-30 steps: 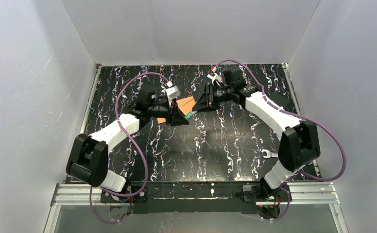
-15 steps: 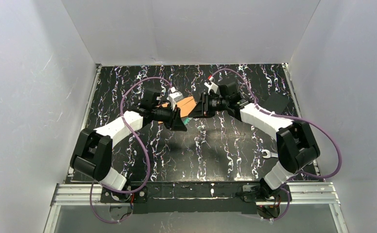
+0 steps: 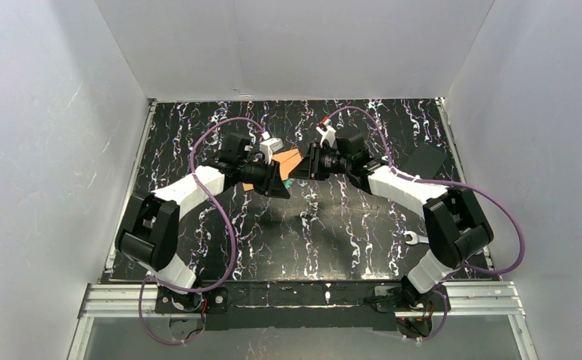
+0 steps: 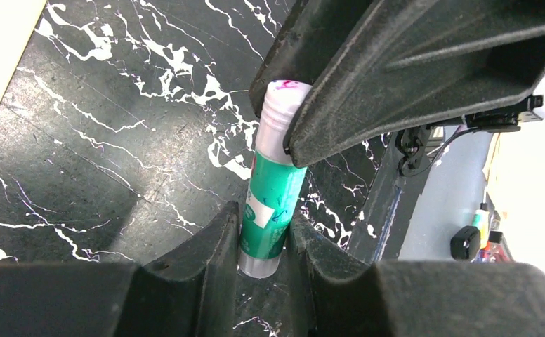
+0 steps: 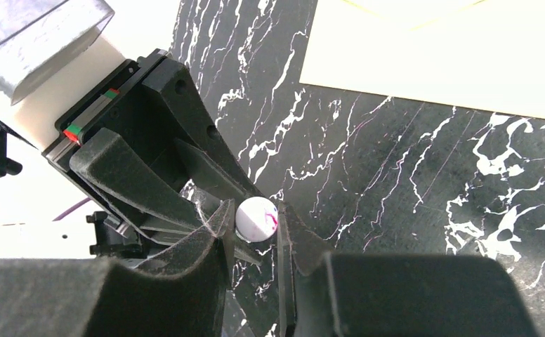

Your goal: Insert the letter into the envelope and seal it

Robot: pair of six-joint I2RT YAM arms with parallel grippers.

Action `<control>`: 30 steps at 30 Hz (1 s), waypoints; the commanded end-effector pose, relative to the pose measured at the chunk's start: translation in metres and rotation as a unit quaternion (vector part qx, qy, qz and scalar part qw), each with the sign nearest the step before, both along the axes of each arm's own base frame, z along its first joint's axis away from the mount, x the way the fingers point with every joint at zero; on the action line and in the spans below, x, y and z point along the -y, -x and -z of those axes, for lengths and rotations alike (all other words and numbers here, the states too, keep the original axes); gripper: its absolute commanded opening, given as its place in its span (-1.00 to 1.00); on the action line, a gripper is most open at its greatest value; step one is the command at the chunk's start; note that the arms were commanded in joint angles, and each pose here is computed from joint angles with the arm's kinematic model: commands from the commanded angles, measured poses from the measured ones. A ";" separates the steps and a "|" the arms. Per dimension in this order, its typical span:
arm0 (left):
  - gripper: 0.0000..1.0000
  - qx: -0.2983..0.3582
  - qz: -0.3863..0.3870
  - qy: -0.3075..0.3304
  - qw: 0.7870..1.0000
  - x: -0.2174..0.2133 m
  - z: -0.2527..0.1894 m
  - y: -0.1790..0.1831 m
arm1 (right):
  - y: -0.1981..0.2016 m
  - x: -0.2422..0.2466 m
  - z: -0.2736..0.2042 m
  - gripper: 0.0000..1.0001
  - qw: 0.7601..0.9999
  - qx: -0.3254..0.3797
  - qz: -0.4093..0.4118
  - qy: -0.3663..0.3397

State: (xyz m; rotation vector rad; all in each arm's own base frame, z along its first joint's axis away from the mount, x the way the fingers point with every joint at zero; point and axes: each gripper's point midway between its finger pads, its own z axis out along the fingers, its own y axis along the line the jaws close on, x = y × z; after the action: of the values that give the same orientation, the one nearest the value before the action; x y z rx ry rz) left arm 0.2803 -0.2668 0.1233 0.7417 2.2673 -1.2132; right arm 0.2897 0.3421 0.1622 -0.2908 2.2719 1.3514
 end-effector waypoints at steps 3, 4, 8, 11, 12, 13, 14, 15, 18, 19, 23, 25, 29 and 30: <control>-1.00 0.220 -0.108 0.108 0.963 0.002 -0.124 -0.114 | 0.152 -0.007 0.038 -0.97 0.953 -0.201 -0.222 0.048; -1.00 0.214 -0.102 0.108 0.966 0.002 -0.119 -0.109 | 0.142 -0.008 0.033 -0.97 0.957 -0.189 -0.212 0.057; -1.00 0.154 -0.055 0.108 0.981 0.003 -0.084 -0.074 | 0.084 -0.001 0.011 -0.86 0.976 -0.131 -0.143 0.095; -1.00 0.110 -0.044 0.095 0.988 -0.002 -0.052 -0.049 | 0.037 0.001 -0.017 -0.35 0.990 -0.093 -0.077 0.078; -1.00 0.100 -0.045 0.090 0.990 -0.004 -0.045 -0.044 | 0.025 0.001 -0.026 -0.21 0.993 -0.083 -0.061 0.066; -1.00 0.089 -0.044 0.084 0.992 -0.006 -0.039 -0.039 | 0.014 0.003 -0.032 -0.02 0.994 -0.078 -0.042 0.058; -1.00 0.081 -0.045 0.078 0.993 -0.008 -0.034 -0.035 | 0.006 0.003 -0.039 0.17 0.995 -0.075 -0.031 0.050; -1.00 0.074 -0.047 0.072 0.994 -0.010 -0.031 -0.033 | -0.001 0.003 -0.045 0.32 0.996 -0.073 -0.020 0.044; -1.00 0.051 -0.052 0.050 0.996 -0.015 -0.021 -0.027 | -0.017 0.010 -0.058 0.55 0.997 -0.071 0.011 0.029; -1.00 0.040 -0.051 0.043 0.997 -0.016 -0.017 -0.025 | -0.022 0.013 -0.063 0.59 0.997 -0.072 0.023 0.023; -1.00 -0.021 -0.049 -0.003 0.999 -0.024 0.002 -0.014 | -0.034 0.031 -0.069 0.64 0.994 -0.074 0.075 0.002; -1.00 -0.049 -0.051 -0.026 0.997 -0.027 0.009 -0.008 | -0.035 0.042 -0.060 0.64 0.992 -0.085 0.092 0.009; -0.97 -0.084 -0.070 -0.079 0.991 -0.033 0.030 0.003 | -0.028 0.058 -0.034 0.63 0.987 -0.102 0.113 0.048; -0.93 -0.093 -0.083 -0.099 0.987 -0.035 0.037 0.003 | -0.027 0.061 -0.029 0.62 0.986 -0.104 0.116 0.057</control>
State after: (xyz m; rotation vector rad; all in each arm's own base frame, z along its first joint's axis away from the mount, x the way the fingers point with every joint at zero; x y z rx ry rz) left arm 0.2915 -0.2408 0.1059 0.5574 2.3976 -1.1520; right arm 0.3227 0.2909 0.1955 0.0590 2.4575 1.2452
